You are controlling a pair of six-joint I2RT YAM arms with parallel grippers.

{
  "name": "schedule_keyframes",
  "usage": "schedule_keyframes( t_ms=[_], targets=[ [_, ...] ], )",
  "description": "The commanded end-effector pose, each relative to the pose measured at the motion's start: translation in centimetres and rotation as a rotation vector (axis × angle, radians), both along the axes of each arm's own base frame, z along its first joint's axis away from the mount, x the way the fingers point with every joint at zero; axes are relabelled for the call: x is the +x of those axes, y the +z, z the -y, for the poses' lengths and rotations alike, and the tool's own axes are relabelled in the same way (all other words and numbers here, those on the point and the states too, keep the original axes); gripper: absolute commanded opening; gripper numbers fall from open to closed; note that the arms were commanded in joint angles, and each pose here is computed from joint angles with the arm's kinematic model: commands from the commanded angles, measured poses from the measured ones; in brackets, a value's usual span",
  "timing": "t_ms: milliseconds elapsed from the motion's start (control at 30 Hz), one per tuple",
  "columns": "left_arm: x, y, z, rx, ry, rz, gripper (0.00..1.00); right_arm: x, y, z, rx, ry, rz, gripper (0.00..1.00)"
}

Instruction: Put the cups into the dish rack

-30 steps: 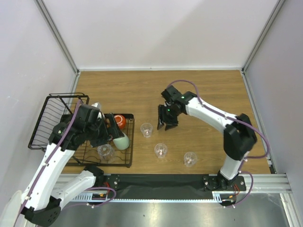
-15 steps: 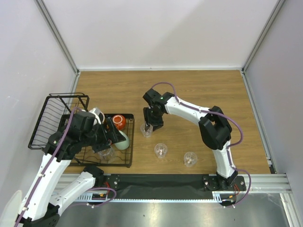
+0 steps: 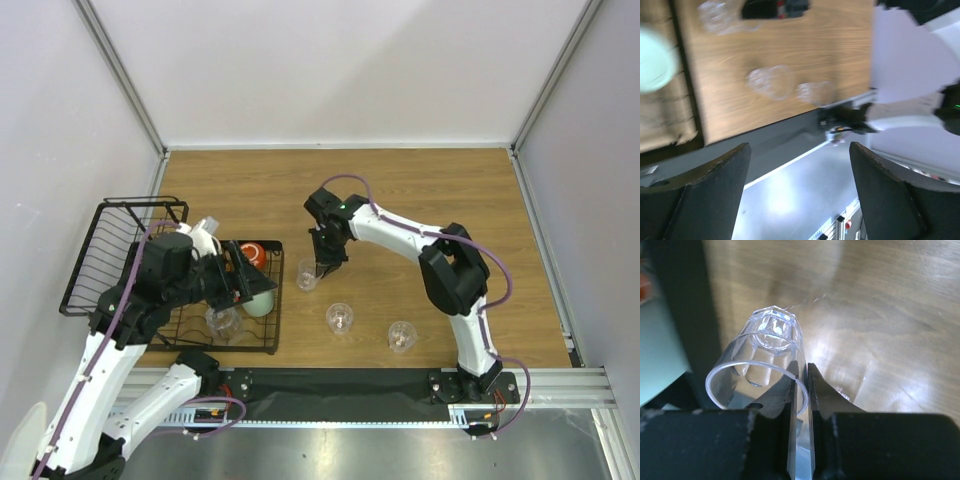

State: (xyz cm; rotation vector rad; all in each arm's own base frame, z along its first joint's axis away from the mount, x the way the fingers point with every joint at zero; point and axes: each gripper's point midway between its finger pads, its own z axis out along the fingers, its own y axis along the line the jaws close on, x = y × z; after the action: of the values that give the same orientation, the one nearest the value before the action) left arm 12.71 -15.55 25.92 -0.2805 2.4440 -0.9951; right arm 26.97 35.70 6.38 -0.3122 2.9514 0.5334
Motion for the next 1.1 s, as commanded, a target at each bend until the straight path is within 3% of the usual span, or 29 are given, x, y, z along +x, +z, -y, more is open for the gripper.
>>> schedule_keyframes(
  t_ms=[0, 167, 267, 300, 467, 700, 1067],
  targets=[
    [1.0, 4.5, 2.9, -0.189, -0.101, 0.150, 0.85, 0.9, 8.7, 0.2, 0.185, 0.022, 0.130, 0.00],
    [2.1, 7.4, 4.1, -0.327, -0.074, 0.201, 0.85, -0.1, 15.8, 1.5, 0.487, 0.018, 0.159, 0.00],
    [2.7, 8.5, 4.5, -0.434, -0.013, 0.165, 0.85, -1.0, 22.2, 2.3, 0.677, 0.023, 0.293, 0.00],
    [2.8, 8.3, 4.7, -0.482, 0.022, 0.115, 0.86, -1.6, 22.7, 2.6, 0.705, 0.022, 0.305, 0.00],
    [3.4, 11.4, 4.4, -0.694, 0.118, 0.126, 0.86, -4.4, 28.4, 3.4, 0.908, 0.068, 0.420, 0.00],
    [3.4, 13.4, 3.7, -0.856, 0.189, 0.139, 0.84, -6.5, 31.9, 3.7, 1.080, 0.078, 0.483, 0.00],
    [2.8, 13.0, 5.1, -0.916, 0.162, 0.131, 0.84, -9.0, 34.0, 1.7, 1.191, 0.129, 0.479, 0.00]
  ],
)
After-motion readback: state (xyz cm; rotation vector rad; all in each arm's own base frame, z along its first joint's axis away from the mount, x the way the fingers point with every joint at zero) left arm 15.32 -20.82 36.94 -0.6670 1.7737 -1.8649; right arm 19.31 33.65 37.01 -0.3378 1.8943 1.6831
